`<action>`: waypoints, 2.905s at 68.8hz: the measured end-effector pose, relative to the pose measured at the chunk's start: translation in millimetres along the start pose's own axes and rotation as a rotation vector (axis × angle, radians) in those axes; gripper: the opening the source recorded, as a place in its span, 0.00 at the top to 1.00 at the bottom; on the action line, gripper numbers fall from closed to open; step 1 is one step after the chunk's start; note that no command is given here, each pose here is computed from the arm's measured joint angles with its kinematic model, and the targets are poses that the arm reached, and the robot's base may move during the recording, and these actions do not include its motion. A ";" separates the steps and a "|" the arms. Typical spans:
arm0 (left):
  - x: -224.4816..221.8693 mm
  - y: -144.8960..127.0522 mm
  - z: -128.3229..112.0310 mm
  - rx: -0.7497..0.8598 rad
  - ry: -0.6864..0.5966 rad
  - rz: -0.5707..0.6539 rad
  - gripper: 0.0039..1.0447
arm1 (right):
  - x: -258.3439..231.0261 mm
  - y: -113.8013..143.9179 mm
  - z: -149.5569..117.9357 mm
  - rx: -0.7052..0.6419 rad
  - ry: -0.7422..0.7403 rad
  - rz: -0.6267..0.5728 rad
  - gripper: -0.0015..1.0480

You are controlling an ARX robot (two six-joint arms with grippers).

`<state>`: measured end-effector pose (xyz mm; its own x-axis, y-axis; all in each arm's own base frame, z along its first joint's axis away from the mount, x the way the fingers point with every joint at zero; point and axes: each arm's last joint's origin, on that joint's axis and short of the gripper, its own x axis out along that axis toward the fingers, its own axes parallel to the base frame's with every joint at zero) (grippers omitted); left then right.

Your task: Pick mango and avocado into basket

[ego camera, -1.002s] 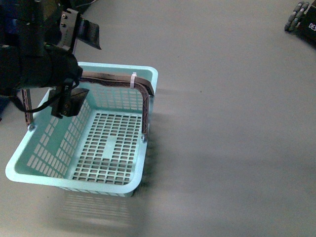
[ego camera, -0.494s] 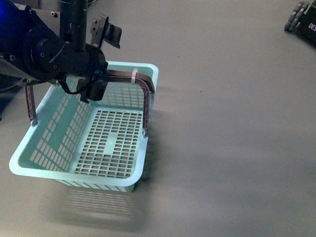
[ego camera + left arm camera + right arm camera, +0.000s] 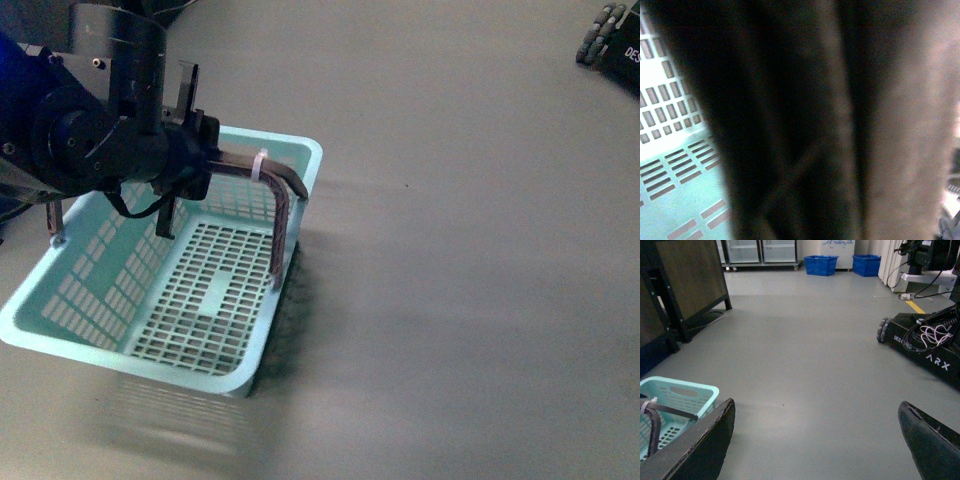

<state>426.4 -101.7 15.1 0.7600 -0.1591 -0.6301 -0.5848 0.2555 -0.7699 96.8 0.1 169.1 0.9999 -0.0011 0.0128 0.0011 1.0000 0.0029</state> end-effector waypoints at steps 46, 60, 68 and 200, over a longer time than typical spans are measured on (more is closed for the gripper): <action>-282.9 -63.4 3.7 -0.117 -0.257 -0.302 0.87 | 0.0 0.0 0.0 0.000 0.000 0.000 0.08; -330.2 -61.7 0.4 -0.104 -0.279 -0.295 0.87 | 0.0 0.0 0.0 0.000 0.000 0.000 0.08; -335.1 -62.6 0.3 -0.084 -0.285 -0.298 0.87 | 0.0 0.0 0.0 0.000 0.000 0.000 0.08; -334.5 -62.1 -0.3 -0.079 -0.282 -0.291 0.87 | 0.0 0.0 0.0 0.000 0.000 0.000 0.08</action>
<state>208.3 -64.6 273.6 0.9383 0.0571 -0.3412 -0.3459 0.1624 -0.9241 96.8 0.1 169.1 0.9999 -0.0011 0.0128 0.0011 1.0000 0.0029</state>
